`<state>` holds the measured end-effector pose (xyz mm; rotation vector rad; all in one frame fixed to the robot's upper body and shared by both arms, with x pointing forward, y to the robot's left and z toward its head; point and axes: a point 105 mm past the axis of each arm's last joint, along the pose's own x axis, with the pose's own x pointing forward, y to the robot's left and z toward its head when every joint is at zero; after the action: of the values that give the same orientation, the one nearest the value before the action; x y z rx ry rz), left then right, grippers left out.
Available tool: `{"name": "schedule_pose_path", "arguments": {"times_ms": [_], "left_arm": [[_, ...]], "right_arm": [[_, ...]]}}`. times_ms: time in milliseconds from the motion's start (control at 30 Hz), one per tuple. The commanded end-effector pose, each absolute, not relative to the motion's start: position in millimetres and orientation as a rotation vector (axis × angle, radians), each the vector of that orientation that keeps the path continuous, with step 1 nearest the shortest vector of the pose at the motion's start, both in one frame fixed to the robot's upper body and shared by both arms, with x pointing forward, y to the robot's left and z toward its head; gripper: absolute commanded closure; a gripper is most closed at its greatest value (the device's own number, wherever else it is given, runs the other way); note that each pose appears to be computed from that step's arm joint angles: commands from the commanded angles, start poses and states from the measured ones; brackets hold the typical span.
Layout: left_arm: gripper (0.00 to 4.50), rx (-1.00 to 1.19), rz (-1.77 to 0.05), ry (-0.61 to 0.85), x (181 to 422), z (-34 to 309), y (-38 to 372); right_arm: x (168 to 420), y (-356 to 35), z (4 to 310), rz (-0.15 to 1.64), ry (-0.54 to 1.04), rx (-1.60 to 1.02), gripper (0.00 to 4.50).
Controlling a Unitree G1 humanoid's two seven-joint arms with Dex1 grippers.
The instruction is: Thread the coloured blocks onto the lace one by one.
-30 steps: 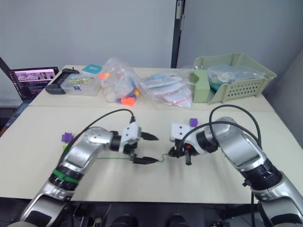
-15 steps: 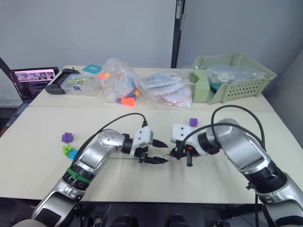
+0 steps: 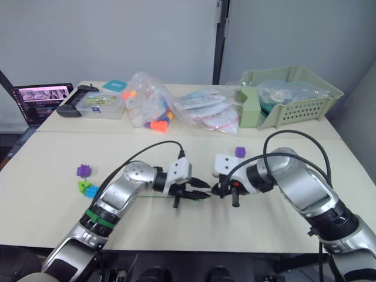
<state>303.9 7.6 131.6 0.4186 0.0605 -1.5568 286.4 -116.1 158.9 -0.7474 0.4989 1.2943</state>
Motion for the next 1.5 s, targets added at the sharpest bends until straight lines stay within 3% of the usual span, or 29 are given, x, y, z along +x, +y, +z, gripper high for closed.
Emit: {"name": "schedule_pose_path", "arguments": {"times_ms": [33, 300, 433, 1200, 1233, 1500], "left_arm": [[2.96, 0.436, -1.571, 0.028, 303.1, 140.8, 3.5], [2.96, 0.433, -1.58, 0.026, 302.4, 141.3, 0.2], [4.0, 0.434, -1.581, 0.028, 302.4, 141.7, 1.3], [4.0, 0.418, -1.579, 0.025, 301.5, 145.7, 3.6], [4.27, 0.417, -1.579, 0.025, 301.5, 145.4, 3.2], [4.27, 0.406, -1.576, 0.019, 302.0, 146.6, -0.3]], "right_arm": [[285.3, -115.8, 169.1, 1.286, 0.46, -0.769, 4.5], [285.1, -114.8, 169.3, 1.287, 0.457, -0.767, 4.5], [285.2, -115.1, 169.0, 1.286, 0.459, -0.767, 4.5], [284.5, -115.4, 167.5, 1.286, 0.469, -0.763, 4.5], [284.5, -115.4, 167.3, 1.287, 0.469, -0.763, 4.5], [284.7, -115.4, 166.2, 1.29, 0.471, -0.761, 4.5]]}}
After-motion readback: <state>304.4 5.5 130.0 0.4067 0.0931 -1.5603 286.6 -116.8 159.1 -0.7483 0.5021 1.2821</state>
